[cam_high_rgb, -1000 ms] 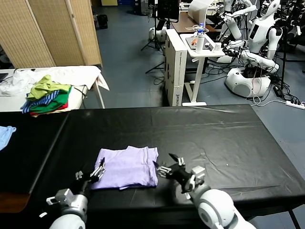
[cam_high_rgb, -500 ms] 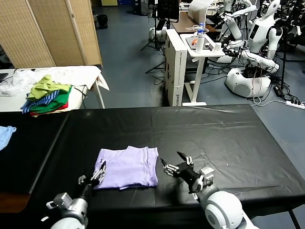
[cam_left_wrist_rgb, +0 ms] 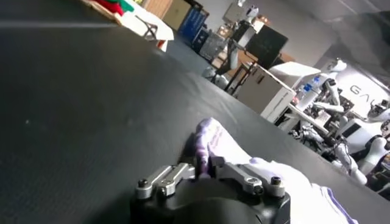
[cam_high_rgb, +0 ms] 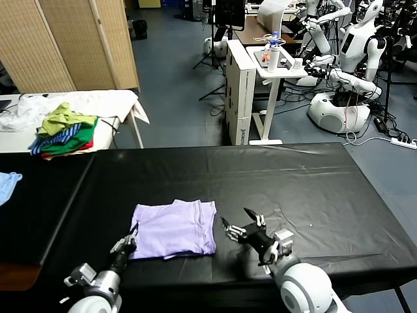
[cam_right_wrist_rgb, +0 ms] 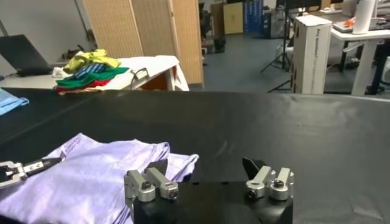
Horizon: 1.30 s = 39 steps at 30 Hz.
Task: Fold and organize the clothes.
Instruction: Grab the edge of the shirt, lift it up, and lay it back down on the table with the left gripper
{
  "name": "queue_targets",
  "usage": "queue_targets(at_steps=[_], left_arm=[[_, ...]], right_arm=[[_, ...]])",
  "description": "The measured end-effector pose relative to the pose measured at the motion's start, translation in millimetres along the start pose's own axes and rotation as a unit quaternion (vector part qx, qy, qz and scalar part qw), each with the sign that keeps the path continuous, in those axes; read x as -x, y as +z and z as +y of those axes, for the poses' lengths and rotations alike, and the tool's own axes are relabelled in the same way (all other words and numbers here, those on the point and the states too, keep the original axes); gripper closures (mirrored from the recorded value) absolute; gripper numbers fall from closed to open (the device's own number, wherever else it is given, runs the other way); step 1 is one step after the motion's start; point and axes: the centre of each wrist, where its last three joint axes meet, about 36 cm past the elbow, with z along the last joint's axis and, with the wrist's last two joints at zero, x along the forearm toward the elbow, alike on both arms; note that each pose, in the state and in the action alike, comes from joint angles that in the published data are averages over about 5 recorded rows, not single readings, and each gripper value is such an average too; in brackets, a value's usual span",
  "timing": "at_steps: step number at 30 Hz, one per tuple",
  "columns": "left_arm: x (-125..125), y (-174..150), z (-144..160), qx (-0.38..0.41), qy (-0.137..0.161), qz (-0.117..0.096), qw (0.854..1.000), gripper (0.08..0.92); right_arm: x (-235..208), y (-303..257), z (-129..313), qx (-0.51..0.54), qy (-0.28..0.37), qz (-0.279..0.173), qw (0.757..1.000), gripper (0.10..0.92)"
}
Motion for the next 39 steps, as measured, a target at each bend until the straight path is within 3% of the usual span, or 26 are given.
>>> queue_targets(at_steps=[6,16,20,23,26,29,34,39], left_arm=[[-8.7,-21.9,15.4,0.158,-0.028,-0.028,0.987,0.811],[-20.7,-88.8,87.7,0.391,-0.075,-0.055,0.916,0.811],[-28.4,-132.8,111.9,0.450,-0.108,-0.066,0.884,0.811],[-34.4,-155.1,111.9,0.466,-0.125,-0.071,0.873,0.811],[-38.0,-160.3,96.9,0.449,-0.131,-0.075,0.881,0.811],[-39.4,-149.0,72.3,0.400,-0.116,-0.071,0.906,0.811],[-38.0,-117.7,21.9,0.271,-0.062,-0.047,0.959,0.811],[-29.1,-88.5,-22.7,0.136,0.000,-0.024,0.990,0.811]], right_arm=[[0.3,2.7,-3.5,0.001,0.008,0.001,1.000,0.115],[5.9,8.5,-1.8,0.013,0.011,0.001,1.000,0.115],[8.0,10.8,-0.8,0.017,0.010,0.002,1.000,0.115],[8.8,13.3,1.5,0.021,0.008,0.004,1.000,0.115],[7.7,15.1,3.2,0.022,0.008,0.006,1.000,0.115],[3.6,15.5,2.5,0.020,0.010,0.008,1.000,0.115],[-3.2,18.7,1.0,0.017,0.018,0.013,1.000,0.115],[-7.7,23.0,4.8,0.017,0.022,0.017,0.999,0.115]])
